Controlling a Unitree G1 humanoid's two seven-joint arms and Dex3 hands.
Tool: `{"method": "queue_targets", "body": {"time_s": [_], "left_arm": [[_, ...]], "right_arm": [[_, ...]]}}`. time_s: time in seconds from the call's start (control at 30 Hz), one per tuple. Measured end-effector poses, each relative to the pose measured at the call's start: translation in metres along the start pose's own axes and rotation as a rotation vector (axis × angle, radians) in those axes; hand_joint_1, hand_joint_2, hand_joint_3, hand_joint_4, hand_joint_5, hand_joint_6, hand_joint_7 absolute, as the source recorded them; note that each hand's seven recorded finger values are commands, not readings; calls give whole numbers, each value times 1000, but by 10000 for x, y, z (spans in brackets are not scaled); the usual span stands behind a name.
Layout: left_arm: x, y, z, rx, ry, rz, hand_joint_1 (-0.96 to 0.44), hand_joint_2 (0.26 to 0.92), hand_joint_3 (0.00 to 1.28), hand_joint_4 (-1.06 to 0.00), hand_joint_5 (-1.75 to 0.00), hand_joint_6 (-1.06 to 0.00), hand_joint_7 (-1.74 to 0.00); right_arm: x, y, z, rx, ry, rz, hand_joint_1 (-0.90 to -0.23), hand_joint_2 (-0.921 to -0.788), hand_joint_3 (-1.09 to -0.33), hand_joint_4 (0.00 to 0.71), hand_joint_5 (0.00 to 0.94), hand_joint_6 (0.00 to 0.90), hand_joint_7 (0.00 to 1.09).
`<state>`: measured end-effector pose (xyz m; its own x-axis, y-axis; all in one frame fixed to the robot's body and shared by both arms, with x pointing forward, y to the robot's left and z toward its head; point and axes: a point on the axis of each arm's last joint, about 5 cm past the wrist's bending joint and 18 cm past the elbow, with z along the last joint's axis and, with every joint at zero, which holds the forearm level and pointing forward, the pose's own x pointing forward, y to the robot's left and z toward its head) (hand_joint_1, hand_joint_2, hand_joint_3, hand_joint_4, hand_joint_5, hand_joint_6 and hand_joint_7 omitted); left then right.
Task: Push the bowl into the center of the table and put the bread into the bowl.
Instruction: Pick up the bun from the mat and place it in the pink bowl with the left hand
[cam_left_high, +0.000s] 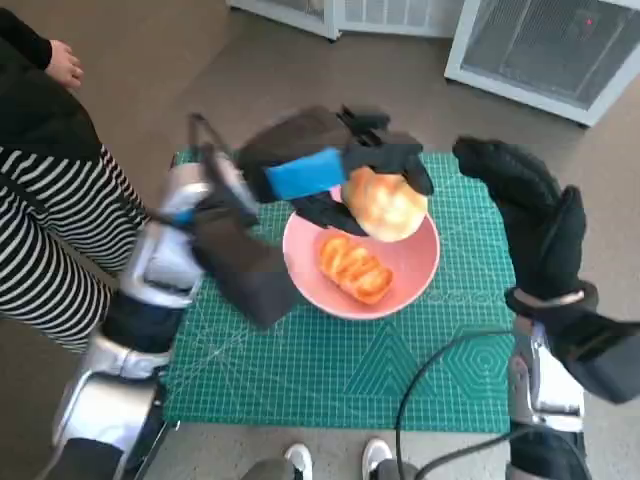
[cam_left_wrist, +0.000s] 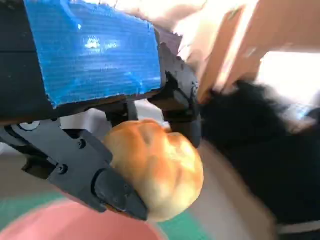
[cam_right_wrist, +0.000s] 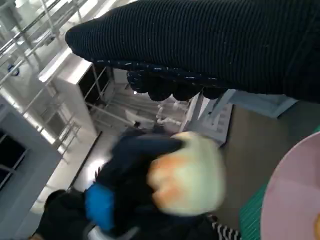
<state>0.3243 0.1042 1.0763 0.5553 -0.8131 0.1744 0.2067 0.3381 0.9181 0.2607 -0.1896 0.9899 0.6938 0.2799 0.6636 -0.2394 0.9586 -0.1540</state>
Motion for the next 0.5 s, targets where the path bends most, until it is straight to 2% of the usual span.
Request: {"method": "queue_targets", "body": {"time_s": [0.27, 0.33, 0.37, 0.4, 0.43, 0.47, 0.5], "left_arm": [[106, -180, -126, -22, 79, -99, 1, 920, 71, -701, -1160, -605, -1183], [131, -207, -133, -30, 90, -113, 1, 921, 109, -644, -1196, -574, -1235], [138, -215, -134, -32, 93, -116, 0, 921, 156, -569, -1254, -540, -1287], [152, -229, -135, -33, 100, -125, 0, 921, 176, -540, -1277, -525, -1308], [162, -241, -135, -31, 107, -134, -125, 921, 198, -469, -1063, -511, -1350], [171, -254, -135, -30, 114, -143, -206, 921, 212, -458, -859, -503, -1377], [176, -264, -136, -30, 119, -151, -187, 901, 202, -439, -755, -464, -1253]], "right_arm": [[-10, -11, 17, -16, -2, -16, -681, -921, -674, 130, 4, 8, 471], [-9, -12, 20, -18, -4, -21, -681, -921, -675, 129, 3, 8, 470], [-9, -12, 21, -18, -5, -23, -683, -921, -675, 128, 3, 8, 470], [-9, -13, 23, -19, -6, -25, -683, -921, -676, 128, 3, 7, 470], [-9, -13, 26, -19, -7, -27, -684, -921, -676, 128, 2, 8, 470], [-8, -12, 29, -20, -9, -30, -684, -921, -676, 128, 2, 8, 470], [-7, -11, 32, -20, -10, -31, -684, -921, -676, 128, 2, 9, 470]]}}
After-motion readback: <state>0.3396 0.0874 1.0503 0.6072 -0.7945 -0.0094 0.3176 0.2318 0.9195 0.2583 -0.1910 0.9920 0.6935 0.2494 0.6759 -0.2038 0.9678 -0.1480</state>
